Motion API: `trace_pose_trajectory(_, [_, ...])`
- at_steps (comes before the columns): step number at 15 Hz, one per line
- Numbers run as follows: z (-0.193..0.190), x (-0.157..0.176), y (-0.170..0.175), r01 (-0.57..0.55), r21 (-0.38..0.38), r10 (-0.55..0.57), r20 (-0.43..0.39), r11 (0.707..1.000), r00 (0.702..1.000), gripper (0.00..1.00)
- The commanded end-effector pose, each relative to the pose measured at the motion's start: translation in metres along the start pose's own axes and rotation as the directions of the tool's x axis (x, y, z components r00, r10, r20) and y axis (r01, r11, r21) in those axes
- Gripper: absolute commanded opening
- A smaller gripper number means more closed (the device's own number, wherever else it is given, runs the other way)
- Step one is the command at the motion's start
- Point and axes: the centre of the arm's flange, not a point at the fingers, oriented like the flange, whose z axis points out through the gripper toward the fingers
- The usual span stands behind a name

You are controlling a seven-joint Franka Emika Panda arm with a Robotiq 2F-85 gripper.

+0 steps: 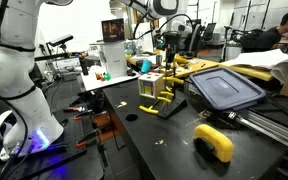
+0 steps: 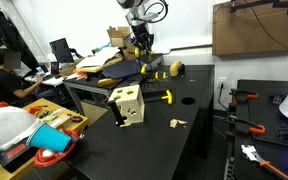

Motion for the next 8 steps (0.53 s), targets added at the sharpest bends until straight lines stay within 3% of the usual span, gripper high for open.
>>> trace_pose_trajectory(1, [-0.0135,-0.0006,0.0044,-0.035,-0.016,0.035,-0.015,0.999,0.999,0.04])
trace_pose_trajectory(8, [-0.0107,0.0007,0.0052,-0.029,-0.057,0.028,-0.022,0.998,0.999,0.04])
